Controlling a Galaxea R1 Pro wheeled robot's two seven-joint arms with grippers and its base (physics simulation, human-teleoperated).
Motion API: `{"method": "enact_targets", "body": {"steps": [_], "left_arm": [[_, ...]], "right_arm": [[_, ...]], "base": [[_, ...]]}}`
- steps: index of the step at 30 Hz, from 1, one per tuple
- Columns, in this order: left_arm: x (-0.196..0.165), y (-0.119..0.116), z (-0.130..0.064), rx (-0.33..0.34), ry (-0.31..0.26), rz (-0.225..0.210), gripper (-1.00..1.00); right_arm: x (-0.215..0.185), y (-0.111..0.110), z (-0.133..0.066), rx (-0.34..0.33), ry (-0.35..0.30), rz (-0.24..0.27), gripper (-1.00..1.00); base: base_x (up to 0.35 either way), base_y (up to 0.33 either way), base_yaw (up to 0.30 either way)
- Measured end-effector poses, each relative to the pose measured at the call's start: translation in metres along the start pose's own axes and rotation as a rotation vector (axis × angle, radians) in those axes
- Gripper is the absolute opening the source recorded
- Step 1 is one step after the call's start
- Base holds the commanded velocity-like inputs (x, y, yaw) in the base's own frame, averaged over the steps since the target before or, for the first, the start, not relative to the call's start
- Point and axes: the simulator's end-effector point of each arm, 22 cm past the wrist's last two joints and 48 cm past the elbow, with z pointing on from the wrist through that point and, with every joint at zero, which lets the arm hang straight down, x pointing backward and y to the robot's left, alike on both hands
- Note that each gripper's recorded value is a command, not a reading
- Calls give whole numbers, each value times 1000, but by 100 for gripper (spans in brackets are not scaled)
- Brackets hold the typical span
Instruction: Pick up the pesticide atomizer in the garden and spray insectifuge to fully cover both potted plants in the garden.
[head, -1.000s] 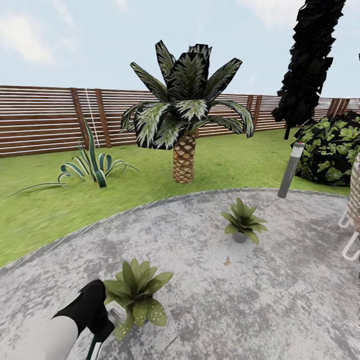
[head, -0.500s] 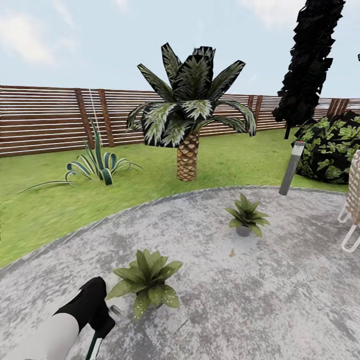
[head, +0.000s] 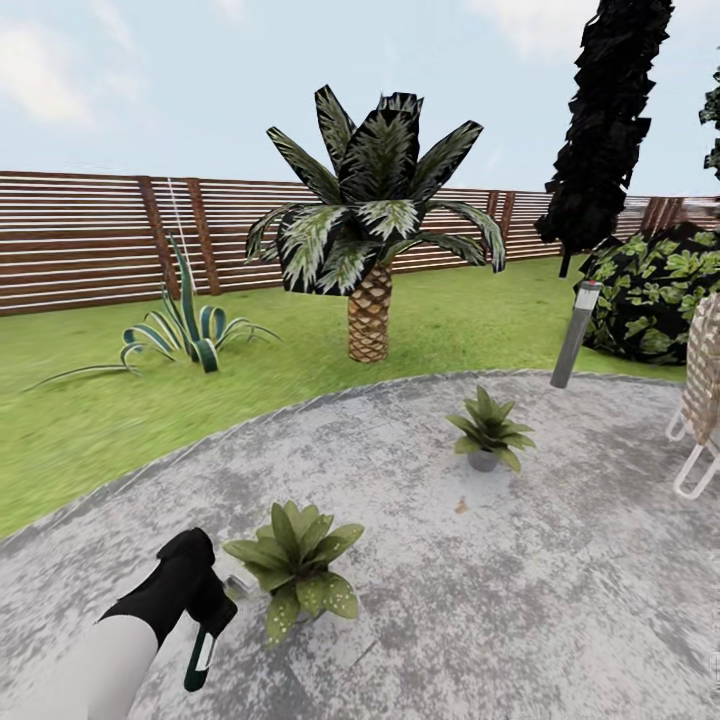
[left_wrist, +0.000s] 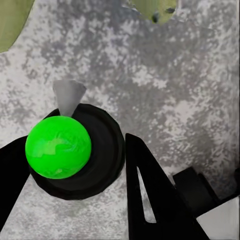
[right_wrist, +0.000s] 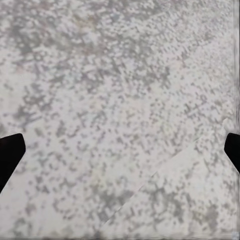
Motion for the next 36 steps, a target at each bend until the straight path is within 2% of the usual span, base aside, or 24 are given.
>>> {"method": "enact_targets", "body": {"steps": [3, 7, 11, 13, 15, 20, 24, 36], "left_arm": [[0, -10, -3, 58, 0, 6, -100], [9, 3, -9, 64, 18, 4, -100], [0, 4, -24, 107, 9, 12, -100], [1, 9, -29, 96, 25, 19, -100], [8, 14, -31, 79, 64, 35, -100], [16, 8, -35, 99, 115, 58, -100], [16, 5, -35, 101, 123, 63, -100], [20, 2, -31, 105, 133, 65, -100]], "right_arm": [[0, 0, 0, 1, 1, -1, 100], [0, 0, 0, 1, 1, -1, 100], [0, 0, 0, 1, 1, -1, 100], [0, 0, 0, 1, 1, 1, 100], [1, 0, 0, 1, 2, 1, 100], [0, -1, 0, 1, 1, 1, 100], [0, 1, 0, 0, 1, 1, 100], [0, 0, 0, 0, -1, -2, 100]], "base": [[0, 0, -245], [0, 0, -72], [0, 0, -52], [0, 0, -208], [-12, 0, -262], [-162, 142, -280], [-62, 281, -153], [60, 293, -5]]}}
